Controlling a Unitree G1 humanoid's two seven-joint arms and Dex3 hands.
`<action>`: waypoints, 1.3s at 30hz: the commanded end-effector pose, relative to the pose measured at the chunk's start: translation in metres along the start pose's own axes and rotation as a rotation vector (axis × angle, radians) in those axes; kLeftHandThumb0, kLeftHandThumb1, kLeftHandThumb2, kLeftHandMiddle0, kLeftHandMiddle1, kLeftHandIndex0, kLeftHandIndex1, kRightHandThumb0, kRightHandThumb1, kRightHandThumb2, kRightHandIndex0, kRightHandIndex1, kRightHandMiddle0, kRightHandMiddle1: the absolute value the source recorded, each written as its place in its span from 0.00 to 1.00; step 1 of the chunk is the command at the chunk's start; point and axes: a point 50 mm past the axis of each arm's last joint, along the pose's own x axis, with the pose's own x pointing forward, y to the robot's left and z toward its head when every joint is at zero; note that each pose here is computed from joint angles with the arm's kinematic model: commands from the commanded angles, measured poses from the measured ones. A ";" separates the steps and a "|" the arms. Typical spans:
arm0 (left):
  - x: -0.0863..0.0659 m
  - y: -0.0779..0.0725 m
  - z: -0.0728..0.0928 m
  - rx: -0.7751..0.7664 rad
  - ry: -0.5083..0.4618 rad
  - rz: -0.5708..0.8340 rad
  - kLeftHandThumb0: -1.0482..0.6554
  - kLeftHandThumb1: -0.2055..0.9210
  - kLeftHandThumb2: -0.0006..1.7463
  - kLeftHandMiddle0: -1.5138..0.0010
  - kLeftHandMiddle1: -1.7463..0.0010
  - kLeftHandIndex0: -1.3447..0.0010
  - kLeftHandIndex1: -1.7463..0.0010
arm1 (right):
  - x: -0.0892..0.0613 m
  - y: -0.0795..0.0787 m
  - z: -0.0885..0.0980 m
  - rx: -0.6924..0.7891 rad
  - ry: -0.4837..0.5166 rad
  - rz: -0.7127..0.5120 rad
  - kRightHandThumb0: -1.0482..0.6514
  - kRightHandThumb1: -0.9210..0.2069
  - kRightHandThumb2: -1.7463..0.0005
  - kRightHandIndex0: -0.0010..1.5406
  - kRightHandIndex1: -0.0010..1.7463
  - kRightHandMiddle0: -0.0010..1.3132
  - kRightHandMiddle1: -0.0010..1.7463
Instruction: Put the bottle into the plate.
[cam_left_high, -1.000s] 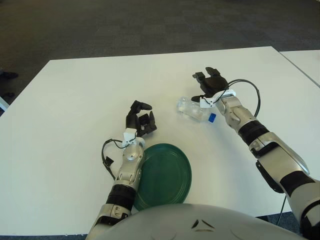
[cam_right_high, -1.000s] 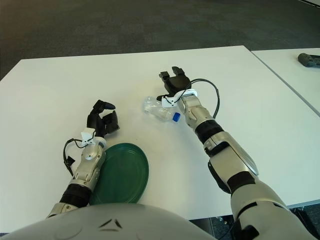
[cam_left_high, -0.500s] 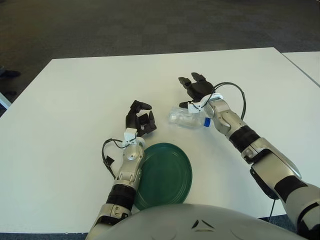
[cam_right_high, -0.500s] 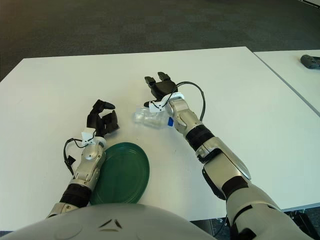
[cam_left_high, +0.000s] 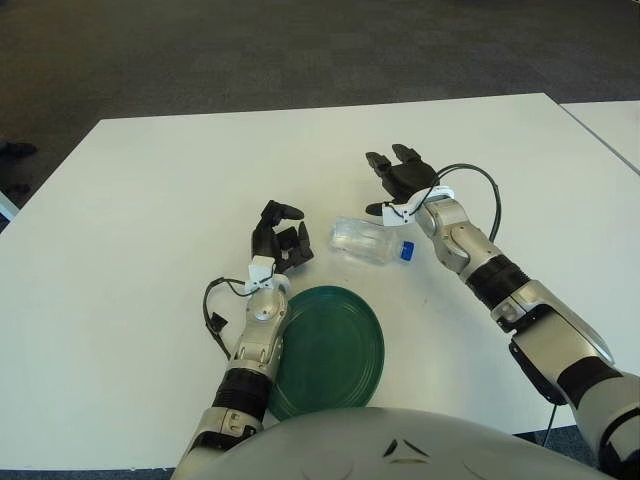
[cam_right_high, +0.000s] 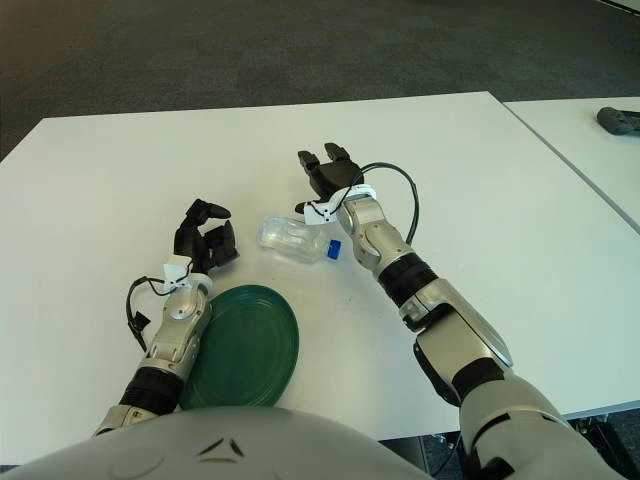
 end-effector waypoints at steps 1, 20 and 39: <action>0.004 -0.010 0.000 -0.063 0.004 0.005 0.35 0.55 0.68 0.16 0.00 0.60 0.00 | -0.012 -0.013 -0.005 -0.026 -0.005 -0.049 0.00 0.00 0.61 0.00 0.00 0.00 0.00; 0.011 -0.004 -0.010 -0.067 0.023 0.031 0.35 0.56 0.68 0.17 0.00 0.60 0.00 | -0.025 -0.035 -0.017 -0.118 -0.072 -0.186 0.00 0.00 0.53 0.00 0.00 0.00 0.00; 0.017 0.007 -0.013 -0.040 0.023 0.074 0.36 0.58 0.66 0.23 0.00 0.62 0.00 | -0.047 -0.045 -0.007 -0.158 -0.100 -0.174 0.00 0.00 0.53 0.00 0.00 0.00 0.00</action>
